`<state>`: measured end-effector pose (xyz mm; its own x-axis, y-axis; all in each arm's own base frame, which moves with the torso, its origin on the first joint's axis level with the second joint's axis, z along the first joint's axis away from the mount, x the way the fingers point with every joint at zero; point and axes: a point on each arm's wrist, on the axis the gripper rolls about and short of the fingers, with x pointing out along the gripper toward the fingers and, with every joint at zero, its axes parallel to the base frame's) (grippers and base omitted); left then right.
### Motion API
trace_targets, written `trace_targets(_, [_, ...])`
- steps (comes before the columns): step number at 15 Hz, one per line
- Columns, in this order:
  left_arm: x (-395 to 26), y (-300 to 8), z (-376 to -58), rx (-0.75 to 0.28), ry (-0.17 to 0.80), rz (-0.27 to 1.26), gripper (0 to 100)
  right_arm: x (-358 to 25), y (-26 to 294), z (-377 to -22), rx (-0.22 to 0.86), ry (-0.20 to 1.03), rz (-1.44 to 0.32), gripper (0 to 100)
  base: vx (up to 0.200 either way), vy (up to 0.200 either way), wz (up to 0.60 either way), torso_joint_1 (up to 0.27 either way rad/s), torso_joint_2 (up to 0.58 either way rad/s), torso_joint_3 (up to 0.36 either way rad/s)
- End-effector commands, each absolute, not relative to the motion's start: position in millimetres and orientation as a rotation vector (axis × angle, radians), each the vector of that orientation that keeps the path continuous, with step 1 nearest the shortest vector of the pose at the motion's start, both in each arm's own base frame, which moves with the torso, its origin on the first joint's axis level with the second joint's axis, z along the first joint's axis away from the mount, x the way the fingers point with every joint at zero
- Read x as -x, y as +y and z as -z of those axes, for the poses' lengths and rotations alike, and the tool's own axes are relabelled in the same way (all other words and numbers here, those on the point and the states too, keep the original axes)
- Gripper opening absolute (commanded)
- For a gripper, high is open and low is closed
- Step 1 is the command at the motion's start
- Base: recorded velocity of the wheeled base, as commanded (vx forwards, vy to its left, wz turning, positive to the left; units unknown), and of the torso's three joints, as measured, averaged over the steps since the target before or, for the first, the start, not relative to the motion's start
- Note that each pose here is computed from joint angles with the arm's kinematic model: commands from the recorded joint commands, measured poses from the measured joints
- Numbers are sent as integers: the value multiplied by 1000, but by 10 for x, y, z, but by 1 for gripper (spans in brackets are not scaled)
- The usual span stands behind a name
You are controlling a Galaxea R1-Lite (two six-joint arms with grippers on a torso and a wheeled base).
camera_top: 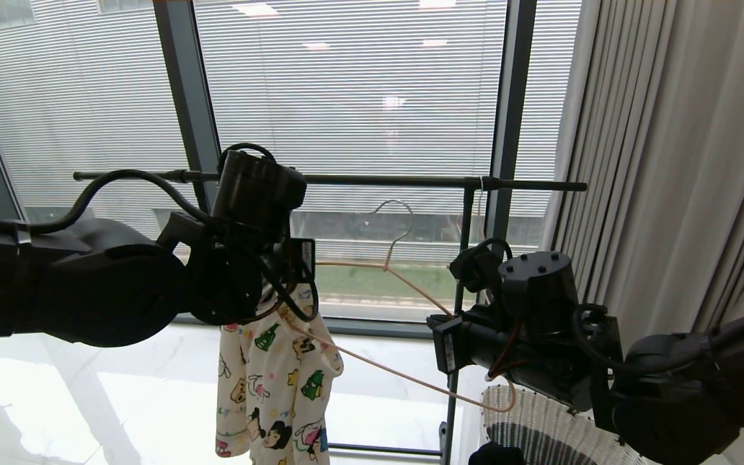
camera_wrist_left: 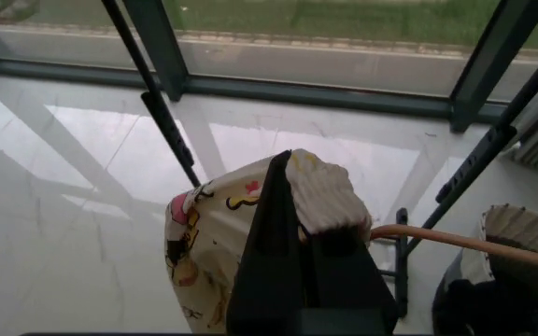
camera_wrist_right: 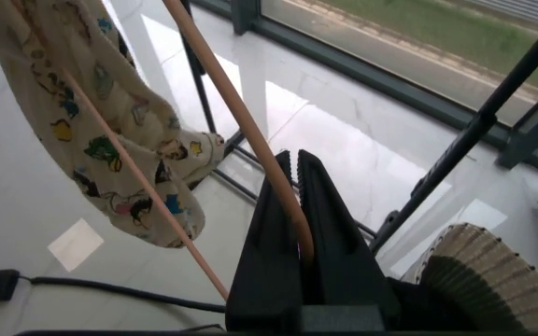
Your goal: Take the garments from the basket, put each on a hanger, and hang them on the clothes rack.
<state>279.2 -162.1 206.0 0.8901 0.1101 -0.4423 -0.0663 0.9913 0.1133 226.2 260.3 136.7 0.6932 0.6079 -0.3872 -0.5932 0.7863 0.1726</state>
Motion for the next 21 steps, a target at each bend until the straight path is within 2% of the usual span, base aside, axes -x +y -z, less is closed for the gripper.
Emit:
trace_targets(1, [-2759,-1707,-2128,-62,442,-66,0,-2315,2696,-1350,-38,439,-677,0,0,0,0,0,0,0])
trace_targets(3, [-2711,-1777,-2151,-56,435,-41,0,-2304,2751,-1347,-38,437,-689,0,0,0,0,0,0,0])
trace_targets(6, [-2638,-1935,-2260,11,403,7,0,-2316,2802,-1328,-41,439,-694,0,0,0,0,0,0,0])
trace_targets(14, [-2444,-2137,-2330,56,388,87,0,-2343,2916,-1339,-54,426,-709,0,0,0,0,0,0,0])
trace_targets(17, [-2360,-2110,-2365,56,400,113,0,-2365,2909,-1338,-76,424,-655,0,0,0,0,0,0,0])
trace_targets(19, [-2223,-2000,-2459,87,426,236,0,-2391,2885,-1344,-80,422,-642,0,0,0,0,0,0,0])
trace_targets(21, [-2202,-1903,-2488,78,424,254,0,-2396,2873,-1361,-82,417,-639,0,0,0,0,0,0,0])
